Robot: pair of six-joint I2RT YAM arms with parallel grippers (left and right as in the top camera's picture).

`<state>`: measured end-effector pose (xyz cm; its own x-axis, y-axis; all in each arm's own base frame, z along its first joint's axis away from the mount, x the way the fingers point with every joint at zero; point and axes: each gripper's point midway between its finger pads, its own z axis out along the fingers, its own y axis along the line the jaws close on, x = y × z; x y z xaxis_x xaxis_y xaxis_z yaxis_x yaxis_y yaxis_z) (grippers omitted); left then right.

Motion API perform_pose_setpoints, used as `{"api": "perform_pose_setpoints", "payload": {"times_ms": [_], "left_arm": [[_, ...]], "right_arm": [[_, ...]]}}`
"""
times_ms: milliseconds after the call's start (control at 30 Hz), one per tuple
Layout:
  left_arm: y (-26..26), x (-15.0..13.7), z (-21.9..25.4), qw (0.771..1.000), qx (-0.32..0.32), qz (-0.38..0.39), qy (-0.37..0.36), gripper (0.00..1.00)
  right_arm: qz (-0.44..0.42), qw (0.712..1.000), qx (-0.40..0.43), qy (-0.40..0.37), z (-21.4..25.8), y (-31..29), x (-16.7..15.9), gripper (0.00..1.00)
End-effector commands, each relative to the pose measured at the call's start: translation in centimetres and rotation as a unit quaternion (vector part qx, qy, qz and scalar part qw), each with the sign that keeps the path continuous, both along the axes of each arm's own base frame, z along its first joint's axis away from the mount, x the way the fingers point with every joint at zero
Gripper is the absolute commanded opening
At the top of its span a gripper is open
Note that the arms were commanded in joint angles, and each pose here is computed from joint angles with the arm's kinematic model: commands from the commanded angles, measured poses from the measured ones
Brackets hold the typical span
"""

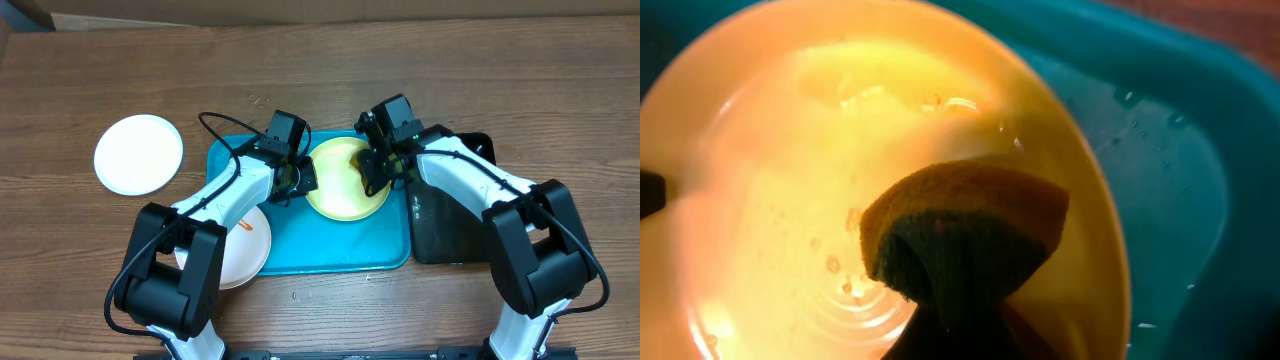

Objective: Clean dirty plates on tray and stack at the side
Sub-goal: 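Scrub the yellow plate with the sponge while left gripper holds it, then rinse the sponge in the black tray with the right gripper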

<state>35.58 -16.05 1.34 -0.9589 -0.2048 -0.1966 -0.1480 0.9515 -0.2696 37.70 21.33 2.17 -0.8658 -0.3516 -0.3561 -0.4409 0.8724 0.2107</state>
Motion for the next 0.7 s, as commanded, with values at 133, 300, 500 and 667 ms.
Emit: {"api": "perform_pose_setpoints", "payload": {"times_ms": [133, 300, 500, 667], "left_arm": [[0.0, -0.3, 0.0, 1.0, 0.006, -0.006, 0.002, 0.04], [0.0, -0.3, 0.0, 1.0, 0.006, -0.006, 0.002, 0.04], [0.0, -0.3, 0.0, 1.0, 0.006, -0.006, 0.001, 0.05], [0.0, -0.3, 0.0, 1.0, 0.006, -0.007, 0.002, 0.06]], "right_arm": [[0.025, 0.998, 0.052, 0.022, 0.7, 1.4, -1.5, 0.04], [0.059, 0.993, 0.096, 0.022, 1.8, 2.6, -1.5, 0.04], [0.109, 0.967, 0.228, -0.008, 6.5, 5.3, 0.1, 0.04], [0.078, 0.967, 0.243, -0.024, 9.6, 4.2, 2.5, 0.04]]}}
